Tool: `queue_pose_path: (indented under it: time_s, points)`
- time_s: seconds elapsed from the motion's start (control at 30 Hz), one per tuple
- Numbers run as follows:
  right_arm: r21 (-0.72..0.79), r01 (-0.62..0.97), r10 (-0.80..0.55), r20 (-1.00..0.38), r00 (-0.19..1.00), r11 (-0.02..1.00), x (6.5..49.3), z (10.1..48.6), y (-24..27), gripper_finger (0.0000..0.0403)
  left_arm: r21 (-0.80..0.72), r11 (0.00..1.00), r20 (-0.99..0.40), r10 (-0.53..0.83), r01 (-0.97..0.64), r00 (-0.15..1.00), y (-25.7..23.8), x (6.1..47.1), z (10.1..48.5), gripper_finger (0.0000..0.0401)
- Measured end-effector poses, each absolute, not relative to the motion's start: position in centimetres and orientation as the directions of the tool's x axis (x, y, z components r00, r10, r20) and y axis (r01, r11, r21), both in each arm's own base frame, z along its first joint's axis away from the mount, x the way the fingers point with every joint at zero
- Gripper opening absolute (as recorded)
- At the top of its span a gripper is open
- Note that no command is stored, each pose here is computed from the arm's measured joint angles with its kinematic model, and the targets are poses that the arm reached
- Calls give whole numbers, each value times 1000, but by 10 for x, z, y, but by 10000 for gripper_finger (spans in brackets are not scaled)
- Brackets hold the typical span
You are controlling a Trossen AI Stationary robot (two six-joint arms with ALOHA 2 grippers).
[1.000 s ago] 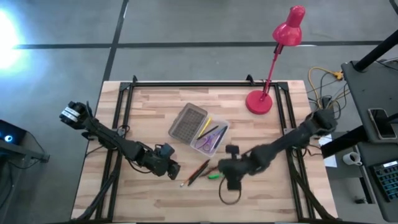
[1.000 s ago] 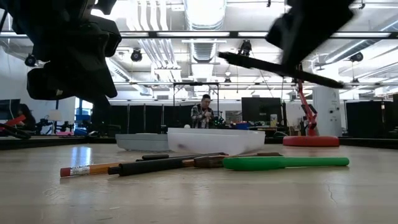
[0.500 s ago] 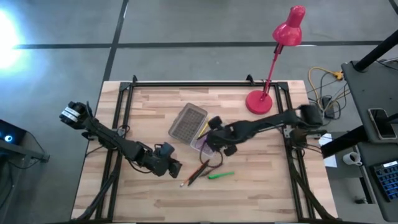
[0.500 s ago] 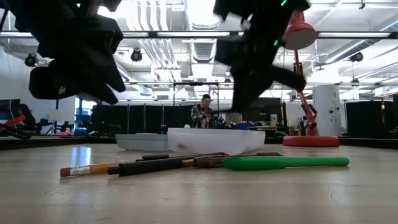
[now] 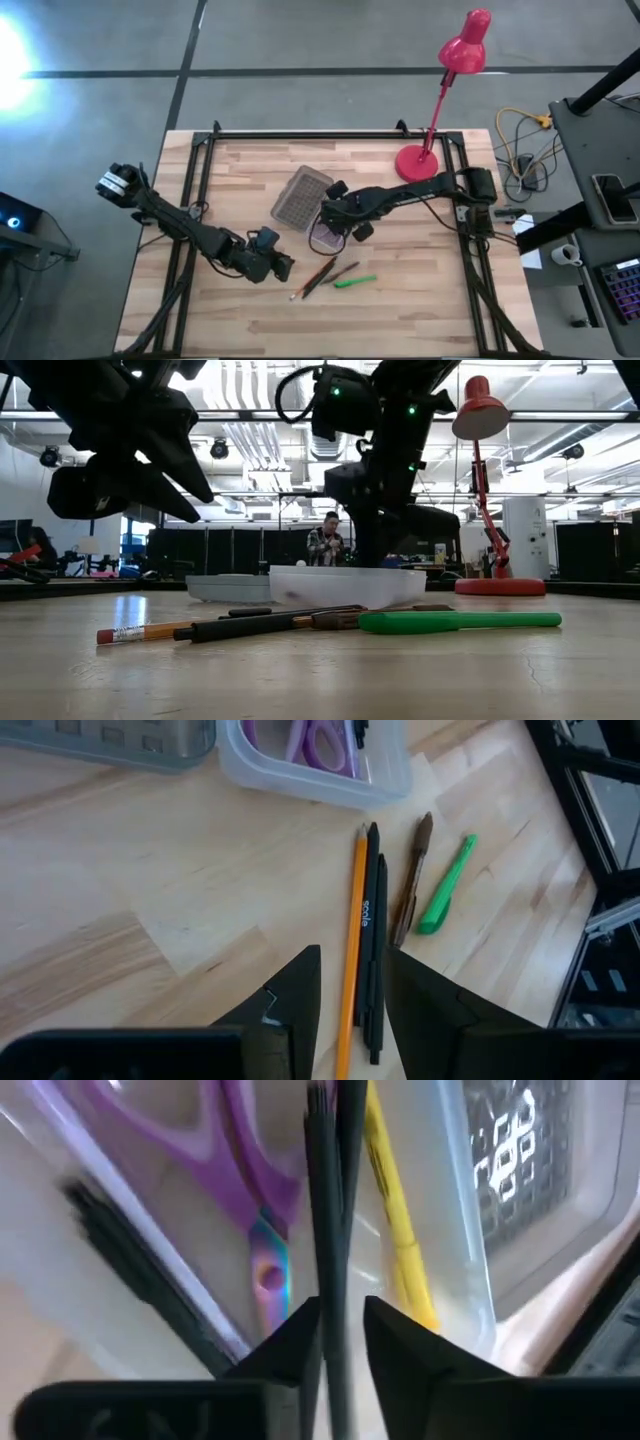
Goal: Pick & place school supplies into a supply box
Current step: Put the black pen into the gray supply box, then put the yellow pencil into the gray supply box
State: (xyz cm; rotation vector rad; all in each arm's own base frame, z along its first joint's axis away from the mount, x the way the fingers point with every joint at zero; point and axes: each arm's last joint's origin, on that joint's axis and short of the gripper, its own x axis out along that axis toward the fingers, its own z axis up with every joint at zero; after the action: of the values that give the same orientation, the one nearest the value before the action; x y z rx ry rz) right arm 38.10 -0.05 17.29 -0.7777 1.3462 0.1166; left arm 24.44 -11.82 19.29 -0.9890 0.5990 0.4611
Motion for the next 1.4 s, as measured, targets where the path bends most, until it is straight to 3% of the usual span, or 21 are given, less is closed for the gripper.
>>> queue_pose_path:
  time_s: [0.3,0.47,0.63,0.9,1.2,1.4]
  points:
    - [-399,-340,-273,-891,362,851,374,205,2,158,-631,469,-656,101,-617,748,-115,246,193,93]
    - [-360,-193,-250,-866,434,913,366,231,11,182,-632,478,-664,71,-609,745,-116,247,194,93]
    - [-194,-89,-133,-880,455,977,360,238,22,184,-607,477,-692,75,-635,718,-117,249,182,93]
    - [-61,72,-85,-903,422,996,349,230,58,185,-547,528,-752,32,-650,659,-134,280,164,93]
    - [-117,165,-182,-865,467,979,326,232,123,185,-315,607,-866,129,-729,482,-151,324,155,93]
    - [-81,267,-192,-886,422,960,308,227,145,185,-286,643,-870,137,-711,474,-156,343,159,93]
